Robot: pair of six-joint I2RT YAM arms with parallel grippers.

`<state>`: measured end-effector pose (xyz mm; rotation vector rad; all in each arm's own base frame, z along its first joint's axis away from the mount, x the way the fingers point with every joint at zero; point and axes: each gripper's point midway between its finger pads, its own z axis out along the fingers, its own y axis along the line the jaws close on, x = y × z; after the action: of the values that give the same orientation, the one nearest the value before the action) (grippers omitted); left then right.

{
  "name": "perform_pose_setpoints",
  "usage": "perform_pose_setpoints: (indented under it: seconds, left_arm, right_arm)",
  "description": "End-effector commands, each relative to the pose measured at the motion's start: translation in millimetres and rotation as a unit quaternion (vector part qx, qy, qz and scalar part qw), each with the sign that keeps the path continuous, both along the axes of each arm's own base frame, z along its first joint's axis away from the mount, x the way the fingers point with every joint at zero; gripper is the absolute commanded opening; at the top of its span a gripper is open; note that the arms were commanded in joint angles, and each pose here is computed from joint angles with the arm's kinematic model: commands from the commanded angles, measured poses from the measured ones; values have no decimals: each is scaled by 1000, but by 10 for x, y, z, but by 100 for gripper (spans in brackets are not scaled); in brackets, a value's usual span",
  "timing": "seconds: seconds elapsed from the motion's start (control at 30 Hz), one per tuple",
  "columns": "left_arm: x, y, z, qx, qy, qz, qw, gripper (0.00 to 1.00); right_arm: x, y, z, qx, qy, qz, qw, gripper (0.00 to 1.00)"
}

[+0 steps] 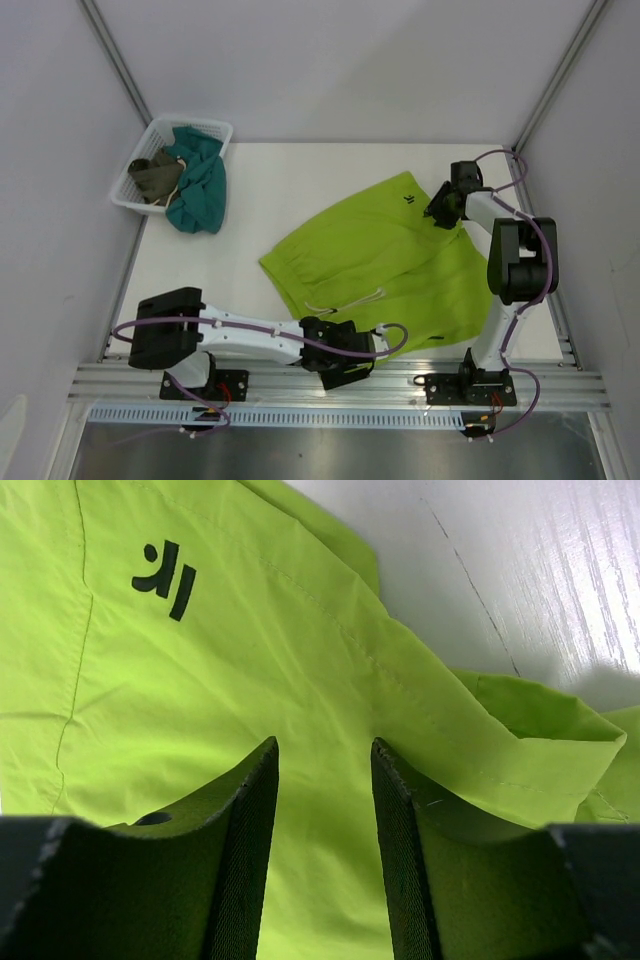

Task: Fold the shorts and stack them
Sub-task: Flatten the shorts out

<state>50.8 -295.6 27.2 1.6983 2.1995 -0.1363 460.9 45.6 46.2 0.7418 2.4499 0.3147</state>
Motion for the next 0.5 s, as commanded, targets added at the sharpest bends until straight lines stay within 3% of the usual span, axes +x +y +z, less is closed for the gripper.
perform_pose_setpoints:
  seconds: [0.0,0.07,0.17,0.33,0.47]
  left_arm:
    - [172,-6,166,-24,-37,26,999,82]
    - [168,-10,207,-33,-37,22,999,81]
    - [164,-15,224,-39,-38,14,998,68]
    - [83,-34,166,-37,-16,0,999,66]
    - [-1,-29,150,-39,7,-11,999,45]
  right_arm:
    - [99,25,61,1,-9,8,1000,45]
    - [105,48,58,2,-8,9,1000,45]
    - [101,67,44,1,-7,11,1000,44]
    - [96,64,32,2,-5,12,1000,44]
    - [96,47,37,1,-5,10,1000,43]
